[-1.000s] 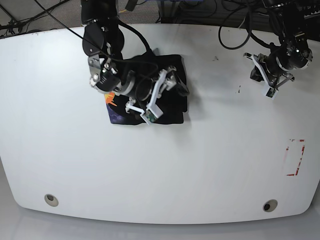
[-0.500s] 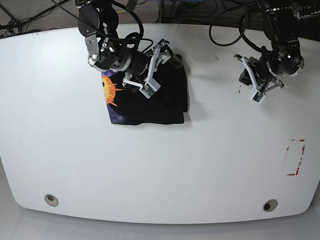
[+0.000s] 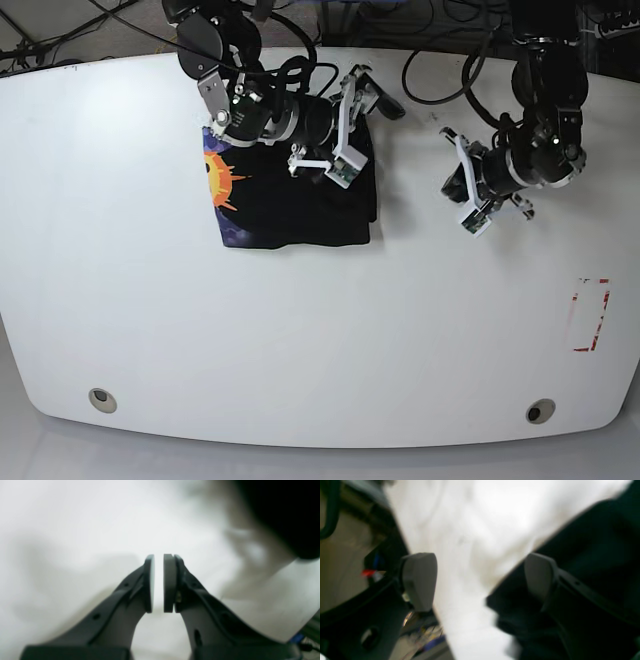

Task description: Fold the T-shirt properly

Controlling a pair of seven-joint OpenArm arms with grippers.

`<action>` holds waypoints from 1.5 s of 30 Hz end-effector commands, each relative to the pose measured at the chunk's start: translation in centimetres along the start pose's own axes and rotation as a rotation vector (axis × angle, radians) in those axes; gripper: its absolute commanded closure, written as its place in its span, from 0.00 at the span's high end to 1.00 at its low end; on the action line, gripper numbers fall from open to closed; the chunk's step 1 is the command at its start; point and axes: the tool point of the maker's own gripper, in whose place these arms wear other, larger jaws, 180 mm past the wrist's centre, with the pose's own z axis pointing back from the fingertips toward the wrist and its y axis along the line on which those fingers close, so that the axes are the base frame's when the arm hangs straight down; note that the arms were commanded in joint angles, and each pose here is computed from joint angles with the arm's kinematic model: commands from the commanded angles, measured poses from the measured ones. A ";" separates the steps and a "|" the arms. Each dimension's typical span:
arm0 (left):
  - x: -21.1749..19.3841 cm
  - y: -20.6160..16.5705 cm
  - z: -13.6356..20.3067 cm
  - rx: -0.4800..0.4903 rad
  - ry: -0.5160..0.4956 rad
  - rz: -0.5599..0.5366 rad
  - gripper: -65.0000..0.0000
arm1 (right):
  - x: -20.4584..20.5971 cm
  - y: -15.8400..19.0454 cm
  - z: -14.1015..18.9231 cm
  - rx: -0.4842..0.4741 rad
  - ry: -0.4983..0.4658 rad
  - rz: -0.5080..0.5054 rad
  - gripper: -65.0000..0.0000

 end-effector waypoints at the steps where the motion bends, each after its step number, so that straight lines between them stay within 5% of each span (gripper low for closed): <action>1: 1.5 -0.8 0.3 -0.012 -0.029 -0.059 0.07 | 2.1 -1.3 1.9 -0.049 -0.089 0.020 0.80; 6: 3.8 -4.3 -1.1 -0.107 -0.055 -0.161 0.07 | 2.4 -5.3 5.2 -0.123 -0.137 0.024 0.80; 12: 5.6 -8.2 -2.0 -0.212 -0.103 -0.243 0.07 | 1.6 -12.0 9.1 -0.216 -0.198 -0.116 0.80; 20: 7.8 -13.5 -2.4 -0.327 -0.189 -0.307 0.07 | 1.6 -17.4 10.3 -0.287 -0.208 -0.201 0.40; 24: 7.2 -14.2 -3.2 -0.313 -0.151 -0.353 0.07 | 1.2 -19.0 9.9 -0.300 -0.188 -0.233 0.34; 34: 0.4 -11.1 -8.2 -0.243 0.109 -0.349 0.07 | -0.9 -21.6 9.1 -0.415 -0.077 -0.205 0.34; 45: -1.8 -4.6 -10.7 -0.168 0.153 -0.344 0.07 | -3.7 -18.6 8.9 -0.378 -0.032 -0.173 0.34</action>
